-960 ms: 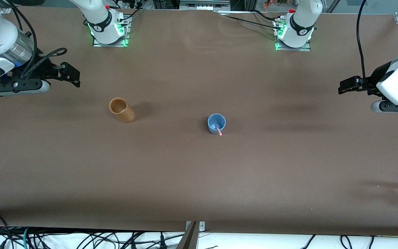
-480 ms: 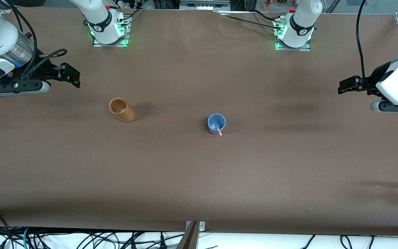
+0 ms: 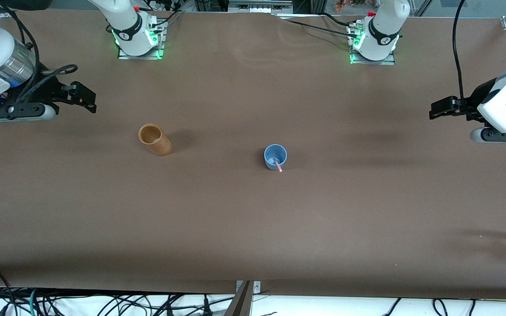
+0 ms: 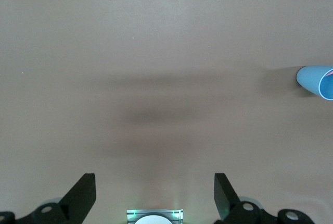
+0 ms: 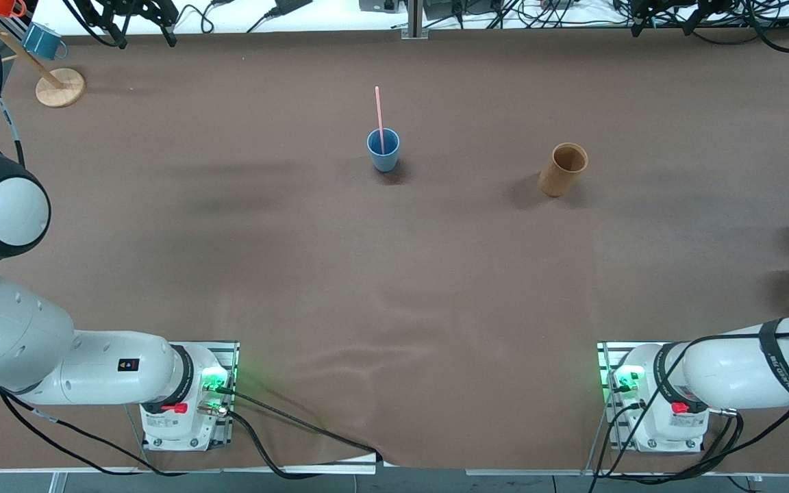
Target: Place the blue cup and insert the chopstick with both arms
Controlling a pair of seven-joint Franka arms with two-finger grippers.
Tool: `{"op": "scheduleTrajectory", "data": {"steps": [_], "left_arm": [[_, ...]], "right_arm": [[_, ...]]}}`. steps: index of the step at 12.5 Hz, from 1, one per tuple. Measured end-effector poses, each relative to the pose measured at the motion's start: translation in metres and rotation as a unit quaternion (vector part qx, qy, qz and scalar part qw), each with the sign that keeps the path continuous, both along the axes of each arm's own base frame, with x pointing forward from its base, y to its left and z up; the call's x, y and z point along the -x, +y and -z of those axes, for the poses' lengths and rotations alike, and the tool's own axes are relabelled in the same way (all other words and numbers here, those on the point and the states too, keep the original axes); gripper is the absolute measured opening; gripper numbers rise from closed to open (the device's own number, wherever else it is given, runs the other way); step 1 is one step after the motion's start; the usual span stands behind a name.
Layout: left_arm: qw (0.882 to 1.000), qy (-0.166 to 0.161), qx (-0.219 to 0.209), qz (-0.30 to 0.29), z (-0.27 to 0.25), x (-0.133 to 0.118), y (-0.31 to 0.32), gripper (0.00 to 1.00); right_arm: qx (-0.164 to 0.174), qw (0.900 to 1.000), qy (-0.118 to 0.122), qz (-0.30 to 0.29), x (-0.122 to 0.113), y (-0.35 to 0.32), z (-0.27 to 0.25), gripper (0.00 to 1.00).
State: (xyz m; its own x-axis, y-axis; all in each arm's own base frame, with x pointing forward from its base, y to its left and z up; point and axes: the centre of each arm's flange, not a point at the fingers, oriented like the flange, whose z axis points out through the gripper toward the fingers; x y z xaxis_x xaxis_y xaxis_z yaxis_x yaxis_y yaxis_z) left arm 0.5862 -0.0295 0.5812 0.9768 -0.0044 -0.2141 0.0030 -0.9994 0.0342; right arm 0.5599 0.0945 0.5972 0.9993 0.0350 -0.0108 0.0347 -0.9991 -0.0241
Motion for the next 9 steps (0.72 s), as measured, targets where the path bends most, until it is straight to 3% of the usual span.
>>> {"op": "scheduleTrajectory", "data": {"steps": [9], "left_arm": [[1.0,0.0,0.0,0.0,0.0,0.0,-0.0002,1.0]], "right_arm": [[0.0,1.0,-0.005,0.001,-0.0007,-0.0012,-0.0043,1.0]]}}
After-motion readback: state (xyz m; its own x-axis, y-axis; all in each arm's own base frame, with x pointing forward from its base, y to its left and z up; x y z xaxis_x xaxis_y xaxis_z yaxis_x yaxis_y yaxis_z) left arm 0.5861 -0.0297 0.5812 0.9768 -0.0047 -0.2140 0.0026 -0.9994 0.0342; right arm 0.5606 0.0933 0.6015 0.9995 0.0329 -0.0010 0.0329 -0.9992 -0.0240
